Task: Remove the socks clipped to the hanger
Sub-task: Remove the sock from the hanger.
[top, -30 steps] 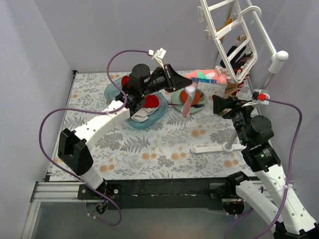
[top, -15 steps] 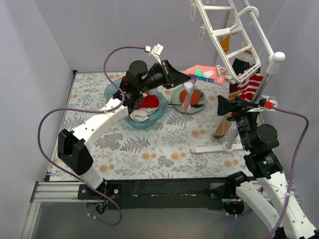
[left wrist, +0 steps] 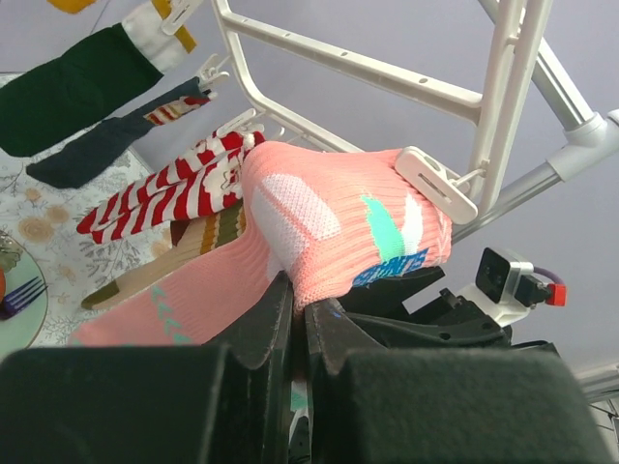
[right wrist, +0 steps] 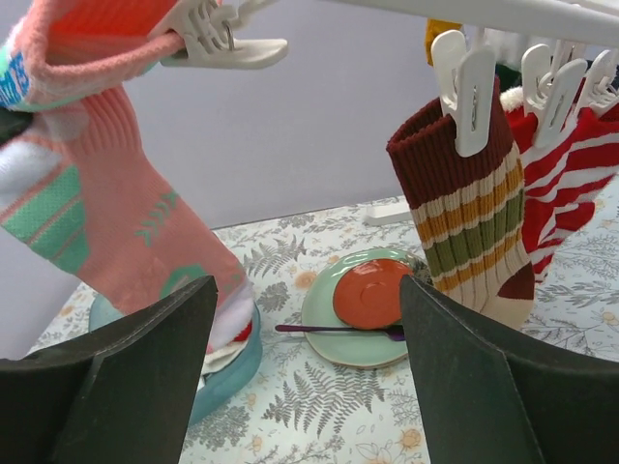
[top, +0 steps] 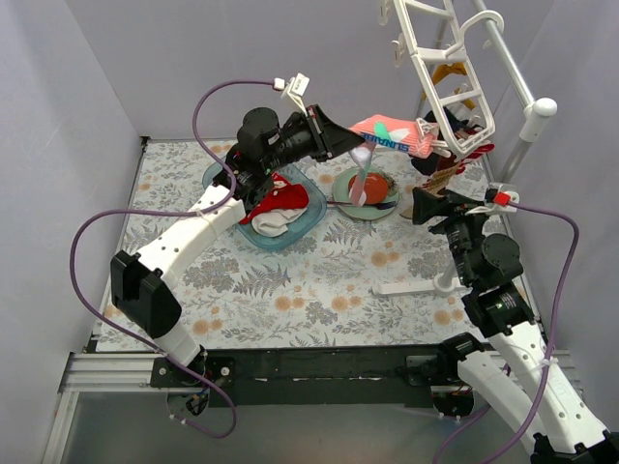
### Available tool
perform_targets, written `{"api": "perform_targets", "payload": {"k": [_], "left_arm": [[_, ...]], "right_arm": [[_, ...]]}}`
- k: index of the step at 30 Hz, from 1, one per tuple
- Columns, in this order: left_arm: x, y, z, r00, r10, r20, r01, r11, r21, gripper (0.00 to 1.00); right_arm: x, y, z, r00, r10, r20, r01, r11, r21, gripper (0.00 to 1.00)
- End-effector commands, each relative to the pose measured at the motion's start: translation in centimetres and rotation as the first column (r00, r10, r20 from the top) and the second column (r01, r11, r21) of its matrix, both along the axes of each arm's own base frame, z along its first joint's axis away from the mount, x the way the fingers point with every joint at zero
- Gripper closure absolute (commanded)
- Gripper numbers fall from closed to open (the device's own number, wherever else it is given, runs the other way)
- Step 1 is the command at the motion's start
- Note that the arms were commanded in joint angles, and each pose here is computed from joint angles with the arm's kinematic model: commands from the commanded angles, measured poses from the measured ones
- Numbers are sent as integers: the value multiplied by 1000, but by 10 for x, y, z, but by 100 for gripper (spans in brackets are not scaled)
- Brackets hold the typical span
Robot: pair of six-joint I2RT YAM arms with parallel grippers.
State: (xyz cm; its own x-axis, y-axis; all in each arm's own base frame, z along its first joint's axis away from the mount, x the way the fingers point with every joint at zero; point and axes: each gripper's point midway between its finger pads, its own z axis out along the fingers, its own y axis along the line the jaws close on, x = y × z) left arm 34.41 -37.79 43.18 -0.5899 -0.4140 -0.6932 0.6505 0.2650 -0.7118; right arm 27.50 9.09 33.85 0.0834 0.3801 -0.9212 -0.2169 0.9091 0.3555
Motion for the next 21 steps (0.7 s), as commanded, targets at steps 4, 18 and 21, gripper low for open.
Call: {"api": "perform_targets", "payload": {"k": [4, 18, 21], "left_arm": [[10, 8, -6, 1000, 29, -5, -29, 1000, 7, 100], [7, 5, -29, 998, -2, -58, 2, 1000, -2, 100], [5, 3, -32, 997, -18, -72, 17, 1000, -11, 100]], "right_arm": [[0, -14, 53, 996, -81, 43, 65, 957, 284, 21], [-2, -46, 79, 968, -218, 124, 65, 695, 716, 22], [5, -41, 86, 967, -209, 142, 36, 670, 742, 21]]}}
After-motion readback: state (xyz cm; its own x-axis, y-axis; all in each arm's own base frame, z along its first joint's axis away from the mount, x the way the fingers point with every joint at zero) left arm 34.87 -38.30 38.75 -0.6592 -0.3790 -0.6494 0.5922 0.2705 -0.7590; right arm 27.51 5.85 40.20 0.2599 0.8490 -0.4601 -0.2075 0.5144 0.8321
